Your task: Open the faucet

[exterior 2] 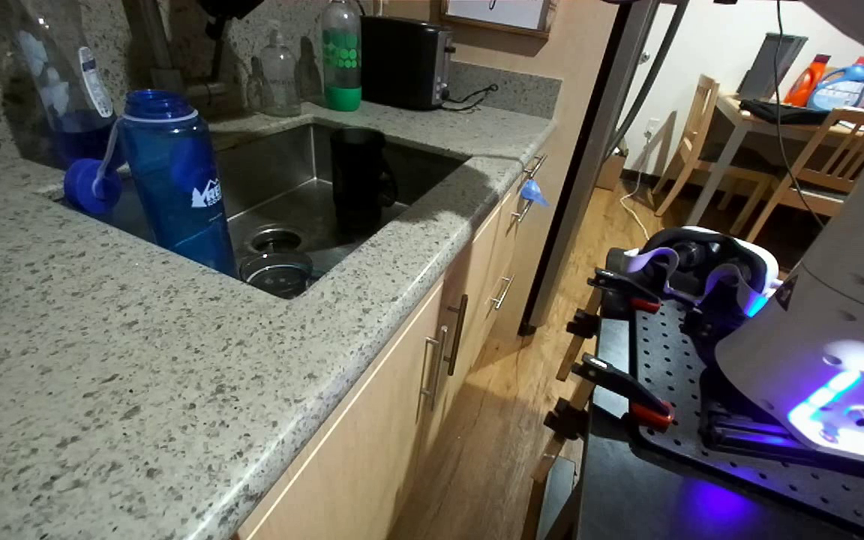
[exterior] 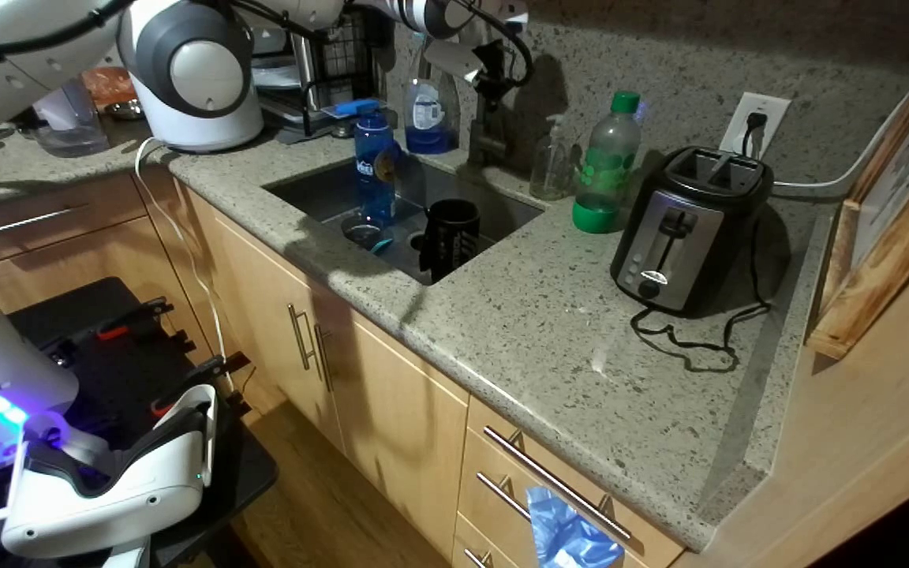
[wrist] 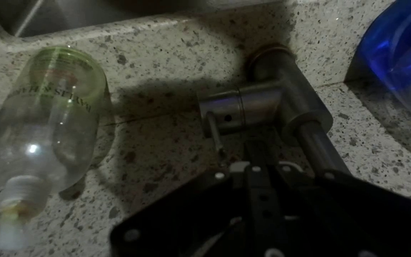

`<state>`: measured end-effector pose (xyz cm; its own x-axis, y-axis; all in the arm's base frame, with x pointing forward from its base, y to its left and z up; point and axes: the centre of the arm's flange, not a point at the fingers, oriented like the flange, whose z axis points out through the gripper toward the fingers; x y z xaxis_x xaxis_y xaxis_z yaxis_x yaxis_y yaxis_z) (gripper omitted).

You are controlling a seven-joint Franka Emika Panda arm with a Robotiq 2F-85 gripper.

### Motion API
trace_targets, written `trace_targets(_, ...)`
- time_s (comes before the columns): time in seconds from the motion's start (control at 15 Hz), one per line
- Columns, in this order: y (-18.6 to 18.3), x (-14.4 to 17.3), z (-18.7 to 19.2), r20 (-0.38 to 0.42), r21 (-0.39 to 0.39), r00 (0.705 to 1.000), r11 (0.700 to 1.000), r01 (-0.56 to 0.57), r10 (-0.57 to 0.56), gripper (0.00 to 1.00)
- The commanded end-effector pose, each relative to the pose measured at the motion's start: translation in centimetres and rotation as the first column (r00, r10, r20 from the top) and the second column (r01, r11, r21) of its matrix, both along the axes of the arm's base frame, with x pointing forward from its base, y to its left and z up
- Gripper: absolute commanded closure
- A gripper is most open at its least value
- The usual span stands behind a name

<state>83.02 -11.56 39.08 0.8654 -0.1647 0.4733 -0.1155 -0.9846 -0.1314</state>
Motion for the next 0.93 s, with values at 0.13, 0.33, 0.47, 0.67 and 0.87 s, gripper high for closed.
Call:
trace_targets(0.13,-0.7,2.3,-0.7,-0.012,-0.016,1.000,1.000,-0.011,0.010,0.98)
trace_targets(0.33,-0.7,2.5,-1.0,-0.009,-0.015,1.000,1.000,-0.010,0.010,0.99)
trace_targets(0.47,-0.8,2.7,-0.9,-0.004,-0.015,1.000,1.000,-0.010,0.010,0.98)
trace_targets(0.67,-1.5,2.8,-0.6,0.007,-0.019,1.000,1.000,0.005,-0.005,0.99)
trace_targets(0.87,-2.3,2.8,-0.6,0.006,-0.019,1.000,1.000,0.022,-0.022,0.99)
